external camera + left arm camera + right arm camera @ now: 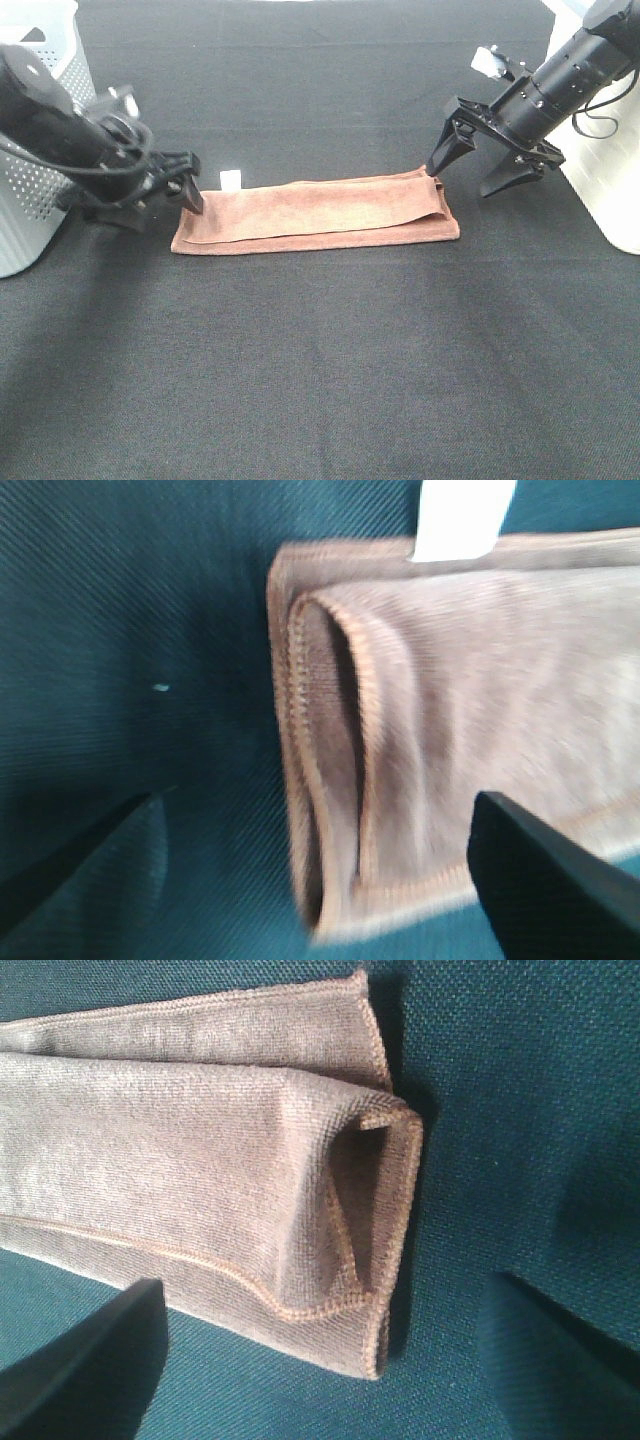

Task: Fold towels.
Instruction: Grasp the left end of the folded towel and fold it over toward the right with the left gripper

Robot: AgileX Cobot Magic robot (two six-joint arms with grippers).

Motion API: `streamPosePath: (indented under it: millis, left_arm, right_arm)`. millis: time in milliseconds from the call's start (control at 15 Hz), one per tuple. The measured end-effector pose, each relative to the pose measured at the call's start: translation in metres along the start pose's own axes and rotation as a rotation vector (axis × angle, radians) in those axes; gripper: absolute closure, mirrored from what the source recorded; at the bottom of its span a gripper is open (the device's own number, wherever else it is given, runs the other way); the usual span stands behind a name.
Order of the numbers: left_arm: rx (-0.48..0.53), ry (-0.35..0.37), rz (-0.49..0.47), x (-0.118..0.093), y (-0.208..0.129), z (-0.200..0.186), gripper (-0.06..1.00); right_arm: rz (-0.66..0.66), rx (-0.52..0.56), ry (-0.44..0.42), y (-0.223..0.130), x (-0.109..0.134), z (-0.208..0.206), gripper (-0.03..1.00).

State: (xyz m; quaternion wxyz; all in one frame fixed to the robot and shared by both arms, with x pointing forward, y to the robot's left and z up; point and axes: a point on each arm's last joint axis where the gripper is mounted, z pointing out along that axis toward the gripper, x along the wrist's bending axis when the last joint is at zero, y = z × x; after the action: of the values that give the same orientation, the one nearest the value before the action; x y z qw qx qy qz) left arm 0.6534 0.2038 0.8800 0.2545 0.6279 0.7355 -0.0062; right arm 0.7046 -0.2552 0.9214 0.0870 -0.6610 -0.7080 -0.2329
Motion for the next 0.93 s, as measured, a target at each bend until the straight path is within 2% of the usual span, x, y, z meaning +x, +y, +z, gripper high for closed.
streamPosePath:
  millis: [133, 267, 400, 467, 533, 733, 933]
  left_arm:
    - [0.012, -0.014, -0.018, -0.001, 0.002, 0.006, 0.18]
    - [0.025, -0.039, -0.026, -0.004, 0.008, 0.014, 0.24]
    - [0.052, -0.048, -0.055, -0.004, 0.009, 0.021, 0.55]
    - [0.061, -0.044, -0.053, -0.004, 0.009, 0.022, 0.77]
    - [0.071, -0.038, -0.036, -0.004, 0.009, 0.023, 0.9]
    - [0.083, -0.005, 0.024, -0.009, 0.015, 0.014, 0.93]
    - [0.051, 0.072, 0.078, -0.018, 0.033, -0.024, 0.93]
  right_arm:
    - [0.0, -0.002, -0.001, 0.0, 0.0, 0.0, 0.17]
    - [-0.001, -0.003, -0.002, 0.0, 0.0, 0.0, 0.17]
    - [-0.002, -0.006, -0.005, 0.001, 0.0, 0.0, 0.17]
    - [-0.003, -0.009, -0.008, 0.001, -0.001, 0.0, 0.17]
    - [-0.004, -0.013, -0.011, 0.001, -0.001, 0.0, 0.17]
    - [-0.006, -0.021, -0.016, 0.002, -0.001, 0.0, 0.17]
    - [-0.006, -0.022, -0.016, 0.002, -0.001, 0.0, 0.17]
